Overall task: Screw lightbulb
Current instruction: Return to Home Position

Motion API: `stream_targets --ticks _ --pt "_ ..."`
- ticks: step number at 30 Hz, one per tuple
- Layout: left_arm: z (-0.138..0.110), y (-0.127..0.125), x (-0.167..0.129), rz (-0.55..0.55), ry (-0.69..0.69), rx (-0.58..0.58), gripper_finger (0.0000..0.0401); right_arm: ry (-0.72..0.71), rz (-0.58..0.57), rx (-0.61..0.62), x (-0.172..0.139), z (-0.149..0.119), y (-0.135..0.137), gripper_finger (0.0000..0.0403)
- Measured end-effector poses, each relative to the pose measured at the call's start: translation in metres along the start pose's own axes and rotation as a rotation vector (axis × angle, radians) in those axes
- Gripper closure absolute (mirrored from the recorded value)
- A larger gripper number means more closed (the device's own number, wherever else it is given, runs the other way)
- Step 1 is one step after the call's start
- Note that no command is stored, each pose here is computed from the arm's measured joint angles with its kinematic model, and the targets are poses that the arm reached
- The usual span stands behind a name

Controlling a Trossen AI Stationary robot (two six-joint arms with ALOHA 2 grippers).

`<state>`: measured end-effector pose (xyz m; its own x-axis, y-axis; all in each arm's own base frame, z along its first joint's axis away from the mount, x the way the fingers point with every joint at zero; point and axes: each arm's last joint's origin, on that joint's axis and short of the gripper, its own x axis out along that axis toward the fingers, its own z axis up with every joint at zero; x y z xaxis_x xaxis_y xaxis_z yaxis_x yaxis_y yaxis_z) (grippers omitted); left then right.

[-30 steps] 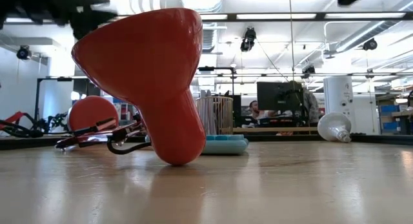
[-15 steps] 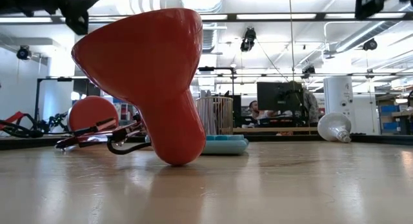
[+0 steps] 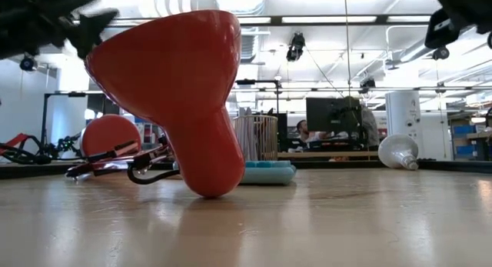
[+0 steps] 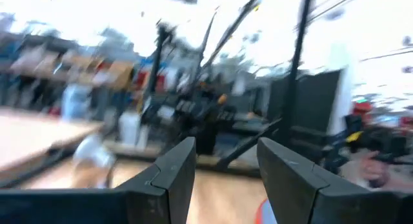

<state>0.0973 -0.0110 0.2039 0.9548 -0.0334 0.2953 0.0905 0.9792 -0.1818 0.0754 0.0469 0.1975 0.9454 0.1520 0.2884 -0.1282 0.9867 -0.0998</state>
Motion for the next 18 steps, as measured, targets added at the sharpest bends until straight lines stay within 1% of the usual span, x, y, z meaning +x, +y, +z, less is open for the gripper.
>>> stream_targets --ticks 2,4,6,8,11,13,15,17,18 --pt "0.005 -0.001 -0.006 -0.059 -0.056 0.033 0.0243 0.015 0.016 0.016 0.0 -0.002 0.001 0.0385" --pt "0.008 -0.002 -0.008 -0.085 -0.077 0.065 0.0243 0.02 0.032 0.047 0.0 -0.003 0.002 0.0385" --pt "0.006 -0.002 -0.007 -0.11 -0.026 0.072 0.0243 0.033 0.046 0.068 0.0 -0.005 0.003 0.0385" --pt "0.006 -0.002 -0.007 -0.124 -0.001 0.051 0.0243 0.047 0.059 0.077 0.0 -0.006 0.004 0.0385" --pt "-0.003 0.0 -0.008 -0.139 0.009 0.026 0.0243 0.082 0.068 0.091 0.0 -0.01 0.005 0.0385" --pt "-0.002 0.0 -0.008 -0.188 -0.019 0.029 0.0243 0.092 0.039 0.104 0.001 -0.01 0.004 0.0385" --pt "-0.002 0.002 -0.007 -0.205 -0.012 0.024 0.0243 0.109 -0.012 0.085 0.0 -0.012 0.003 0.0385" --pt "-0.004 0.004 -0.007 -0.23 0.013 0.028 0.0243 0.134 -0.072 0.012 0.0 -0.013 0.001 0.0385" --pt "-0.004 0.005 -0.006 -0.228 0.012 0.034 0.0243 0.141 -0.089 0.001 0.0 -0.014 0.001 0.0385"
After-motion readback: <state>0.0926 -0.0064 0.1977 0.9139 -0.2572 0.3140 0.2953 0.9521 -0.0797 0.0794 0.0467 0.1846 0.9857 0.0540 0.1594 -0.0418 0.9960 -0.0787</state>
